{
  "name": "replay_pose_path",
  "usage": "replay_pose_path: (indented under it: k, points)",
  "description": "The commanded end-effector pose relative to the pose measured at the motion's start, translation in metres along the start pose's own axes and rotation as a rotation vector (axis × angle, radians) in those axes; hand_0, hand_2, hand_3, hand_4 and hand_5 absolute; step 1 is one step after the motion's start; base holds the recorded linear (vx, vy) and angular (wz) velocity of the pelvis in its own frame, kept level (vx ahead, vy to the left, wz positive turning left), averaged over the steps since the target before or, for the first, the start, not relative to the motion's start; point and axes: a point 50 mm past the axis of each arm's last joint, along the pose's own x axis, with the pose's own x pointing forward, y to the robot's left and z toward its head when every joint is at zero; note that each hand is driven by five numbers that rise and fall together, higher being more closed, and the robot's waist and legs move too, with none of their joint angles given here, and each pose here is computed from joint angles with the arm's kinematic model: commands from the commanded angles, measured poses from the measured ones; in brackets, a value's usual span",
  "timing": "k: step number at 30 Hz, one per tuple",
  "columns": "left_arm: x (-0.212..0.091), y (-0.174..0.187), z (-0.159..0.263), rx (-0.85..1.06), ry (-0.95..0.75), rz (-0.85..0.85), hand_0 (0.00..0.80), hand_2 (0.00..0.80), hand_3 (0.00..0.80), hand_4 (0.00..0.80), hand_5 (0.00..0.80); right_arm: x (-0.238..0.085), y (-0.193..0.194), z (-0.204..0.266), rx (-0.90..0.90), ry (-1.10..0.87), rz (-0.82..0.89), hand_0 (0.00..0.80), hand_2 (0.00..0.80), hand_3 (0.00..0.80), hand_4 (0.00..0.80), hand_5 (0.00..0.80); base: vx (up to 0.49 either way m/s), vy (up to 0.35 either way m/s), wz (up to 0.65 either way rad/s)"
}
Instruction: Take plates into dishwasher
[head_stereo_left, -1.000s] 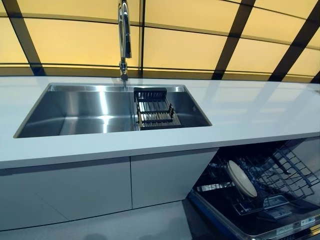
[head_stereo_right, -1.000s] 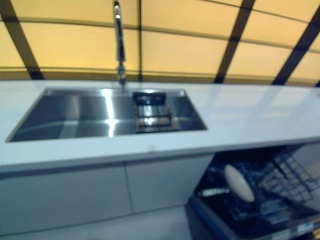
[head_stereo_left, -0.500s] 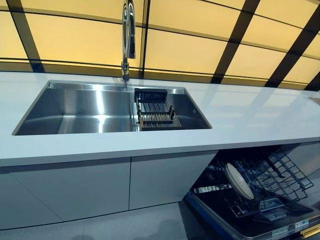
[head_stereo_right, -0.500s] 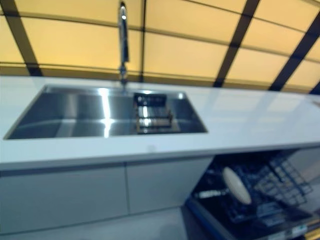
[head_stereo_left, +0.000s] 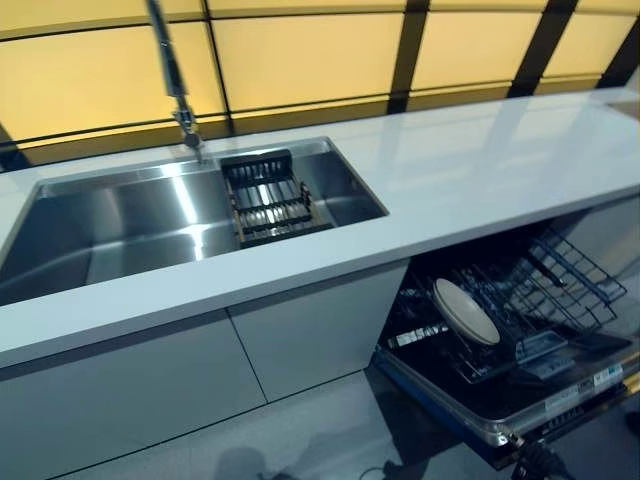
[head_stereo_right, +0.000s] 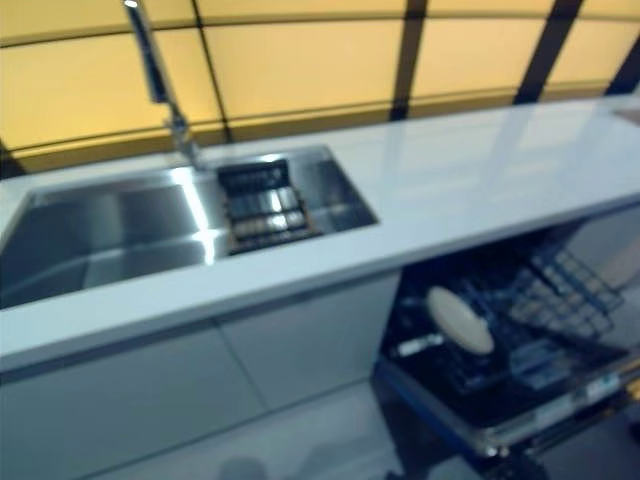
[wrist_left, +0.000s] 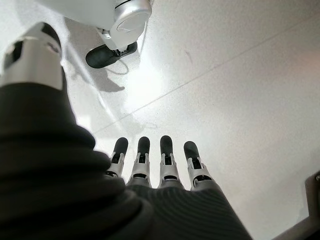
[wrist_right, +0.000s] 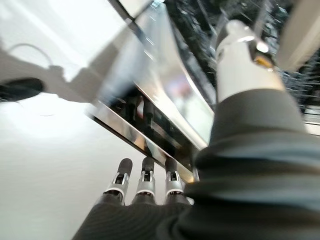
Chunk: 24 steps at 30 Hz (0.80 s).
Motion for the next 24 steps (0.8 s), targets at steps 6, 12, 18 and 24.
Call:
replay_pose_path:
  k: [6,12,18,24]
  points:
    - [-0.001,0.004,0.021,0.001,-0.028,0.005,0.000,0.000,0.000,0.000,0.000,-0.021,0.074,0.207,0.099,-0.724,0.260,0.000,0.000,0.000,0.000,0.000,-0.009,-0.003,-0.01]
    - [-0.001,0.006,0.021,0.009,-0.019,0.015,0.000,0.000,0.000,0.000,0.000,-0.030,0.072,0.226,0.104,-0.793,0.276,0.000,0.000,0.000,0.000,0.000,0.010,-0.009,0.31]
    - [-0.001,0.007,0.021,0.022,-0.012,0.022,0.000,0.000,0.000,0.000,0.000,-0.031,0.069,0.233,0.142,-0.796,0.288,0.000,0.000,0.000,0.000,0.000,0.033,-0.019,0.14]
    - [-0.001,0.008,0.018,0.023,0.001,0.024,0.000,0.000,0.000,0.000,0.000,-0.012,0.051,0.213,0.121,-0.661,0.131,0.000,0.000,0.000,0.000,0.000,0.014,-0.002,-0.03]
